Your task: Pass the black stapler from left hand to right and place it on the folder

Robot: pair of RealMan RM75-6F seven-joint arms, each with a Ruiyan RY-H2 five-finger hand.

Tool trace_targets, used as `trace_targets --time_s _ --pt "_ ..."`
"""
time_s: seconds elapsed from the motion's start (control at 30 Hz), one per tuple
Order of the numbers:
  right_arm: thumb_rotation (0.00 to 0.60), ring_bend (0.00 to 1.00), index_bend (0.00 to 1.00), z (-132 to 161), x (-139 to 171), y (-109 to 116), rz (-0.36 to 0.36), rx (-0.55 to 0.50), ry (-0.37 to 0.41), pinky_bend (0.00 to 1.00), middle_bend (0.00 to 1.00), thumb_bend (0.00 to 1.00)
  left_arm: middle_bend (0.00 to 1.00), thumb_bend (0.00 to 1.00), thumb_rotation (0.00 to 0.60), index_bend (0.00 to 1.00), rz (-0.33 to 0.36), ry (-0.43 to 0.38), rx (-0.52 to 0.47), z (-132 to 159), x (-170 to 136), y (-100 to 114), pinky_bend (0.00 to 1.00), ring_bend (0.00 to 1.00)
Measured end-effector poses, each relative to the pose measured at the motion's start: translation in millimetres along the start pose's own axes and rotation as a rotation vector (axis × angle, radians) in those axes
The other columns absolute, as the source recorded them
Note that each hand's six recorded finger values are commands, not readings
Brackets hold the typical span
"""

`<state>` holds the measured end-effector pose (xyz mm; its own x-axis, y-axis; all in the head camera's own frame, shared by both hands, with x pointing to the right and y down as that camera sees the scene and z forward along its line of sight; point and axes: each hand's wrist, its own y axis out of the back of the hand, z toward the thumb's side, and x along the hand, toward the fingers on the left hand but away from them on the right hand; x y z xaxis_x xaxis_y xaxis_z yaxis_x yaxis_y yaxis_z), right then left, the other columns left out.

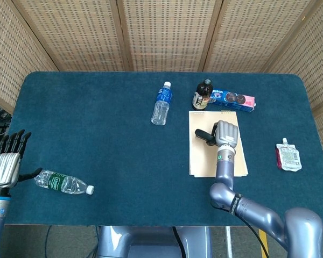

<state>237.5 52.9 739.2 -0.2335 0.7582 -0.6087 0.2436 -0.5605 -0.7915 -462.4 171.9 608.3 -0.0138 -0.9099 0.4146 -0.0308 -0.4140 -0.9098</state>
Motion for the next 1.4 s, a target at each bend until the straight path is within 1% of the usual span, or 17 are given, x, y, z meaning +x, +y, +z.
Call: trace_targets --time_s 0.37,0.43,0.5,0.57,0.73,0.93,1.0,1.07,1.13,1.23,1.3,1.37,1.4 --pt "0.600 0.72 0.82 -8 -2 -7 0.021 0.004 -0.029 0.85 0.64 0.28 0.00 0.20 0.600 0.02 -0.008 -0.003 0.004 1 0 -2 0.00 0.00" --pt "0.600 0.70 0.81 -8 -2 -8 0.029 -0.003 -0.032 0.85 0.62 0.27 0.00 0.20 0.600 0.02 -0.009 -0.003 0.005 1 0 -2 0.00 0.00" --pt "0.600 0.66 0.76 -9 -2 -10 0.038 -0.005 -0.033 0.82 0.58 0.26 0.00 0.20 0.600 0.02 -0.008 -0.001 0.007 1 0 -2 0.00 0.00" --pt "0.600 0.60 0.69 -10 -2 -11 0.044 0.010 -0.038 0.76 0.51 0.24 0.00 0.20 0.600 0.02 -0.006 -0.001 0.007 1 1 -2 0.00 0.00" --pt "0.600 0.44 0.57 -14 0 -14 0.072 0.050 -0.052 0.59 0.35 0.21 0.00 0.20 0.600 0.02 -0.003 -0.002 0.007 1 0 -2 0.00 0.00" --pt "0.600 0.29 0.46 -17 4 -17 0.108 0.082 -0.063 0.48 0.20 0.16 0.00 0.20 0.600 0.02 0.000 -0.003 0.005 1 0 0 0.00 0.00" --pt "0.600 0.21 0.41 -17 5 -16 0.108 0.087 -0.060 0.43 0.13 0.15 0.00 0.20 0.600 0.02 0.001 -0.002 0.004 1 0 0 0.00 0.00" --pt "0.600 0.12 0.37 -17 6 -14 0.099 0.094 -0.055 0.35 0.05 0.14 0.00 0.20 0.600 0.02 0.004 0.000 0.003 0 0 1 0.00 0.00" --pt "0.600 0.06 0.34 -17 7 -10 0.084 0.102 -0.047 0.29 0.01 0.14 0.00 0.20 0.600 0.02 0.006 0.003 0.001 0 0 1 0.00 0.00" --pt "0.600 0.01 0.29 -16 9 -2 0.055 0.114 -0.033 0.22 0.00 0.14 0.00 0.20 0.600 0.02 0.008 0.007 0.000 -1 0 1 0.00 0.00" --pt "0.600 0.00 0.27 -17 11 5 0.029 0.123 -0.023 0.16 0.00 0.14 0.00 0.20 0.600 0.02 0.009 0.009 -0.001 -2 1 2 0.00 0.00" --pt "0.600 0.00 0.23 -20 15 13 0.001 0.131 -0.010 0.07 0.00 0.14 0.00 0.20 0.600 0.02 0.015 0.010 -0.004 -2 1 3 0.00 0.00" --pt "0.600 0.00 0.21 -21 17 17 -0.010 0.134 -0.002 0.04 0.00 0.14 0.00 0.20 0.600 0.02 0.017 0.011 -0.005 -3 0 3 0.00 0.00"
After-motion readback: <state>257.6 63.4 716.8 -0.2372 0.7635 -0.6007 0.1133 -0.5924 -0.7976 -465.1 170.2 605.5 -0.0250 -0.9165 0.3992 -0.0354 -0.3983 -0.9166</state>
